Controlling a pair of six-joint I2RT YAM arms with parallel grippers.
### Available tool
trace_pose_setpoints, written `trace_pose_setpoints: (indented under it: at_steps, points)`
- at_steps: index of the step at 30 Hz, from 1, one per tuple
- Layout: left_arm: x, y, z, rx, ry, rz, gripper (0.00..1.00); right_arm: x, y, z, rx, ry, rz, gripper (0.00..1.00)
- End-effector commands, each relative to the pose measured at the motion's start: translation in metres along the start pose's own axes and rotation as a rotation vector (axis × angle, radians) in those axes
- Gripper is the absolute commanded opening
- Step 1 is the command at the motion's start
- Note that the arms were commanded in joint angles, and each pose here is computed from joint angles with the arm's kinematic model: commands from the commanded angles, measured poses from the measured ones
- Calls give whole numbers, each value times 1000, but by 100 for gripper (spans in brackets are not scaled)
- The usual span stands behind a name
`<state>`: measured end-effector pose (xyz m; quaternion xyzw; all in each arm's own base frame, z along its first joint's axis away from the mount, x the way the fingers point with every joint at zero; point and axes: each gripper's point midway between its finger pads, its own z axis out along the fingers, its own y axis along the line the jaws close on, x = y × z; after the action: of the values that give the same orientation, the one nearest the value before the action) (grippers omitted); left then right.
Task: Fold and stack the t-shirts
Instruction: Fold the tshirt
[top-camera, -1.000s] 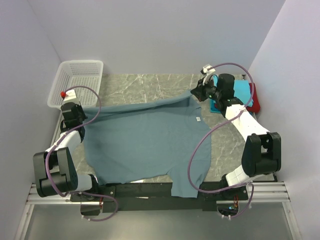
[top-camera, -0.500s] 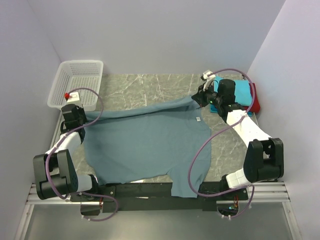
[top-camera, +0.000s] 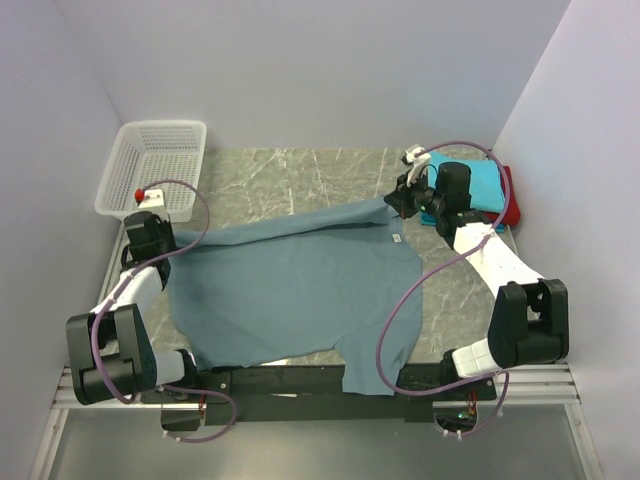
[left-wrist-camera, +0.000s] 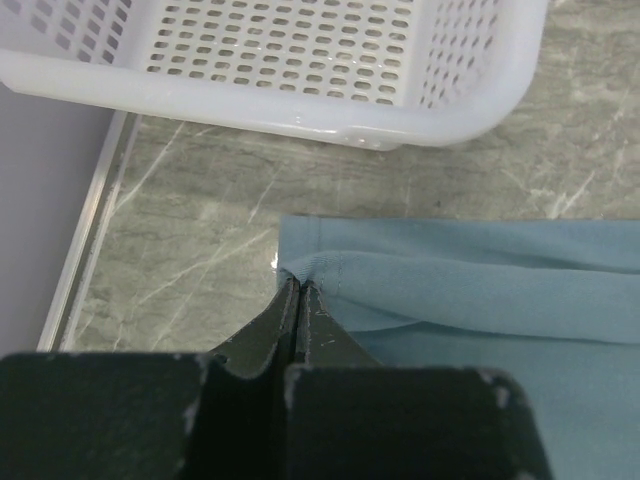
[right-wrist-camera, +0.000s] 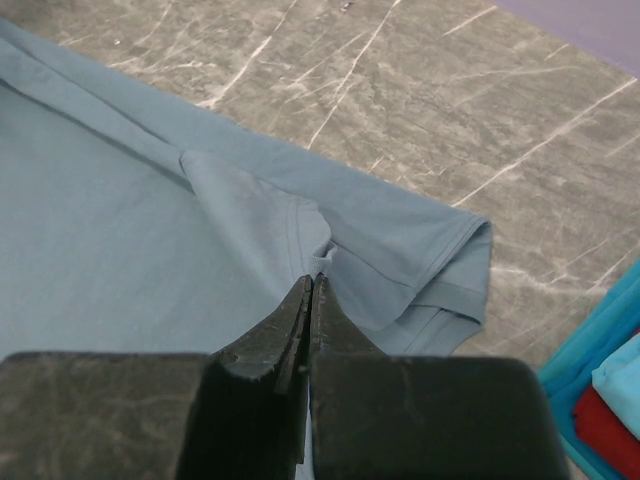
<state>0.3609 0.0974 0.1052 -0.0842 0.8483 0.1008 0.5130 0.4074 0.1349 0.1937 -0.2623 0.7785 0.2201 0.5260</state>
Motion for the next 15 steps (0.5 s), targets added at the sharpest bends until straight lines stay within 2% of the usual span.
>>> trace_pose_setpoints:
  at_steps: [1,15]
  points:
    - [-8,-4,-7,42,-25,28,0,-13,-2,-8,20,-37,-38,0]
    - [-5,-20,-20,149,-17,82,0,1,1,-12,20,-4,-36,0]
